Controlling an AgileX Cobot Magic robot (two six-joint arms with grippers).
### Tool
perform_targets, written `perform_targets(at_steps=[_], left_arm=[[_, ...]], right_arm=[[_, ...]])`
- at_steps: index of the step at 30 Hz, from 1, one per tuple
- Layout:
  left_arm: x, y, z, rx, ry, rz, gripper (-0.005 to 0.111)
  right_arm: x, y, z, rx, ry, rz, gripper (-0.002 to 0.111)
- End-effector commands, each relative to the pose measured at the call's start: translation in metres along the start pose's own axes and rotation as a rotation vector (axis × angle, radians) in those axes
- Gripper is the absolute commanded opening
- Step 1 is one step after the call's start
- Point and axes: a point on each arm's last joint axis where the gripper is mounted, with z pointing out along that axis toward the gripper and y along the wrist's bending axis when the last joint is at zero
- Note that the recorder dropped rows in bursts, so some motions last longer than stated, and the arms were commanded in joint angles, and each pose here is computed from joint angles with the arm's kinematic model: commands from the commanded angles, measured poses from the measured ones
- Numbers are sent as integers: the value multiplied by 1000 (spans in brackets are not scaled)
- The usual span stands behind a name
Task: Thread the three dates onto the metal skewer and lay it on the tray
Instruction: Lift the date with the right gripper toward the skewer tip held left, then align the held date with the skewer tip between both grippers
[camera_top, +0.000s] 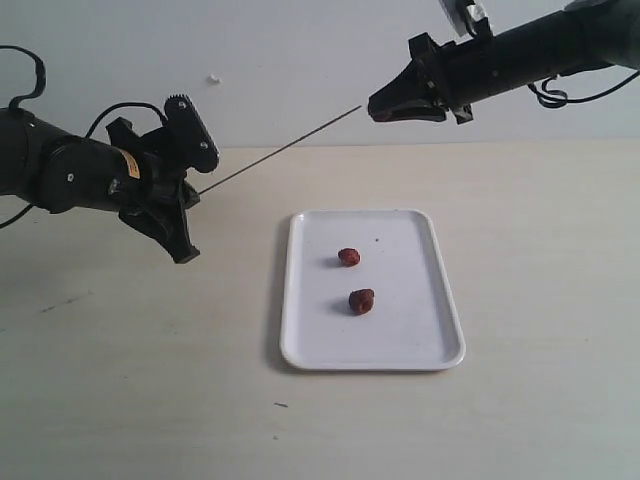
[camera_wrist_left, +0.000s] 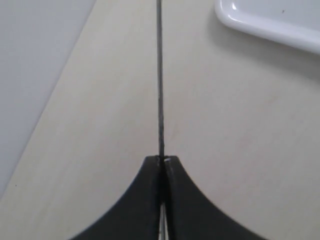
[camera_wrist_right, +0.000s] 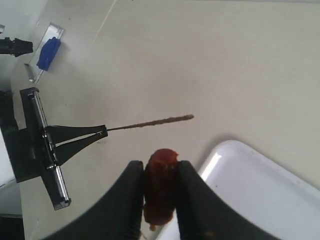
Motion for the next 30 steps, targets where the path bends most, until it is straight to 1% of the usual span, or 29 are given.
perform_targets(at_steps=[1, 5, 13, 21, 30], left_arm=[[-2, -1, 0, -5, -15, -6, 0], [-2, -2, 0, -4, -13, -6, 0], [-2, -2, 0, -3, -14, -5, 0], [-10, -9, 0, 5, -35, 12, 0], [-11, -9, 0, 5, -37, 13, 0]], right_arm=[[-3, 2, -3, -14, -21, -7, 23], [-6, 2, -4, -21, -60, -20, 23], [-11, -3, -6, 25, -113, -15, 23], [-11, -4, -6, 30, -120, -24, 23], [-11, -4, -6, 30, -120, -26, 23]])
